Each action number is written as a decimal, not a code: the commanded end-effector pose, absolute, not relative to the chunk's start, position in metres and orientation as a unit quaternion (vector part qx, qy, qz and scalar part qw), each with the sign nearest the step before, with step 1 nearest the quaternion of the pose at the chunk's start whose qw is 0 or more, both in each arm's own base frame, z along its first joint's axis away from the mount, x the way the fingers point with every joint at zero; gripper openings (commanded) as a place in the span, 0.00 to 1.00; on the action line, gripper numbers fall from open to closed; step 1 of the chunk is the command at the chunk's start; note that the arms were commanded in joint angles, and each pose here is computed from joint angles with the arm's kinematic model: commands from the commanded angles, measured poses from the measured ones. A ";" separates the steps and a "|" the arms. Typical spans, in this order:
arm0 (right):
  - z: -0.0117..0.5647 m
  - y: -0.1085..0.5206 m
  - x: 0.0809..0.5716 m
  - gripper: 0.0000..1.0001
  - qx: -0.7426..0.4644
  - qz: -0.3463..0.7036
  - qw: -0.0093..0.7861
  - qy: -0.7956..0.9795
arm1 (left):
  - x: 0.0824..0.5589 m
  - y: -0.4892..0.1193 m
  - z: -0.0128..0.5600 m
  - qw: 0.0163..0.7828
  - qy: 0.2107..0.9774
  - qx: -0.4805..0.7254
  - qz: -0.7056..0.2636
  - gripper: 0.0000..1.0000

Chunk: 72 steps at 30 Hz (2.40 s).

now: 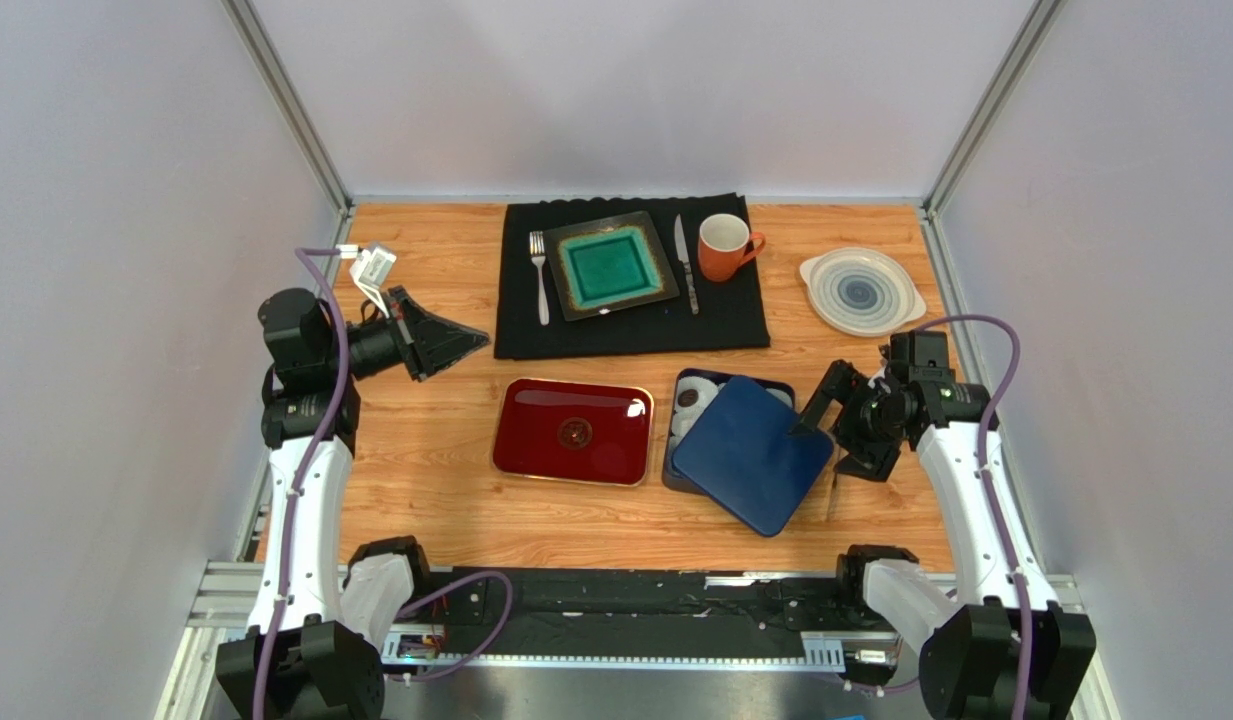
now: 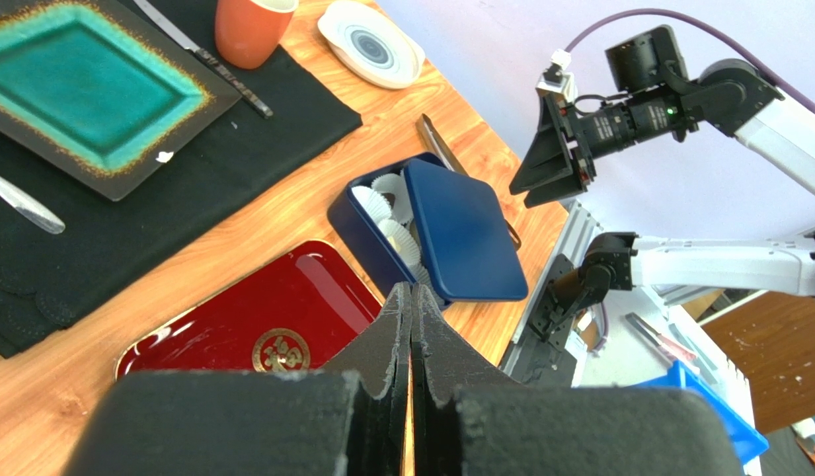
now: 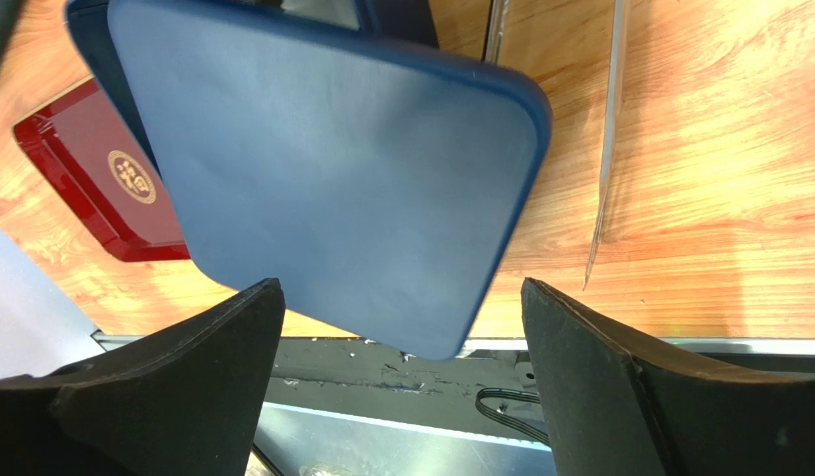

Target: Pack the chocolate

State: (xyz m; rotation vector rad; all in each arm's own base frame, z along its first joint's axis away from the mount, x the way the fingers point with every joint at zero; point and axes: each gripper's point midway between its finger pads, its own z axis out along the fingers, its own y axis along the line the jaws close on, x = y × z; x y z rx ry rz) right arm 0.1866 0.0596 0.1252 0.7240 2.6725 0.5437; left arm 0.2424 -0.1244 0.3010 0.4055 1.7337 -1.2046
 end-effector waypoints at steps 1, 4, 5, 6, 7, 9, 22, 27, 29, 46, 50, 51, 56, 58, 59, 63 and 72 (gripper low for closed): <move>0.117 0.057 0.195 0.93 0.258 0.182 0.154 0.936 | 0.239 -0.126 0.309 0.489 0.697 0.189 -0.490 0.00; 0.110 0.056 0.200 0.93 0.258 0.180 0.151 0.937 | 0.241 -0.126 0.308 0.489 0.696 0.187 -0.491 0.00; 0.106 0.056 0.201 0.93 0.259 0.179 0.149 0.938 | 0.242 -0.126 0.307 0.489 0.697 0.185 -0.491 0.00; 0.104 0.056 0.201 0.93 0.259 0.178 0.147 0.938 | 0.242 -0.126 0.306 0.487 0.697 0.183 -0.494 0.00; 0.102 0.056 0.201 0.93 0.260 0.177 0.145 0.938 | 0.243 -0.126 0.304 0.486 0.698 0.181 -0.495 0.00; 0.099 0.057 0.200 0.94 0.259 0.179 0.138 0.939 | 0.243 -0.126 0.302 0.484 0.698 0.180 -0.496 0.00; 0.095 0.065 0.202 1.00 0.261 0.181 0.139 0.938 | 0.242 -0.126 0.302 0.481 0.697 0.188 -0.498 0.00; 0.105 0.058 0.195 1.00 0.259 0.161 0.148 0.941 | 0.242 -0.126 0.300 0.480 0.697 0.191 -0.497 0.01; 0.113 0.057 0.194 1.00 0.263 0.161 0.159 0.938 | 0.242 -0.126 0.299 0.480 0.698 0.190 -0.497 0.01; 0.109 0.044 0.170 1.00 0.396 0.159 0.246 0.870 | 0.238 -0.127 0.307 0.477 0.694 0.207 -0.498 0.01; 0.100 0.046 0.169 1.00 0.417 0.164 0.242 0.861 | 0.238 -0.128 0.311 0.478 0.693 0.209 -0.498 0.01; 0.098 0.045 0.169 1.00 0.422 0.163 0.242 0.858 | 0.238 -0.127 0.311 0.478 0.693 0.208 -0.498 0.01; 0.086 0.047 0.174 1.00 0.443 0.175 0.242 0.845 | 0.238 -0.128 0.312 0.475 0.693 0.207 -0.502 0.01; 0.082 0.048 0.176 1.00 0.445 0.177 0.242 0.844 | 0.238 -0.128 0.312 0.475 0.692 0.209 -0.501 0.01; 0.078 0.048 0.176 1.00 0.447 0.176 0.236 0.844 | 0.238 -0.128 0.313 0.476 0.692 0.210 -0.501 0.01; 0.072 0.052 0.183 1.00 0.455 0.191 0.233 0.838 | 0.238 -0.128 0.313 0.476 0.692 0.210 -0.501 0.01; 0.087 0.060 0.201 1.00 0.454 0.227 0.251 0.824 | 0.238 -0.128 0.310 0.469 0.694 0.207 -0.505 0.01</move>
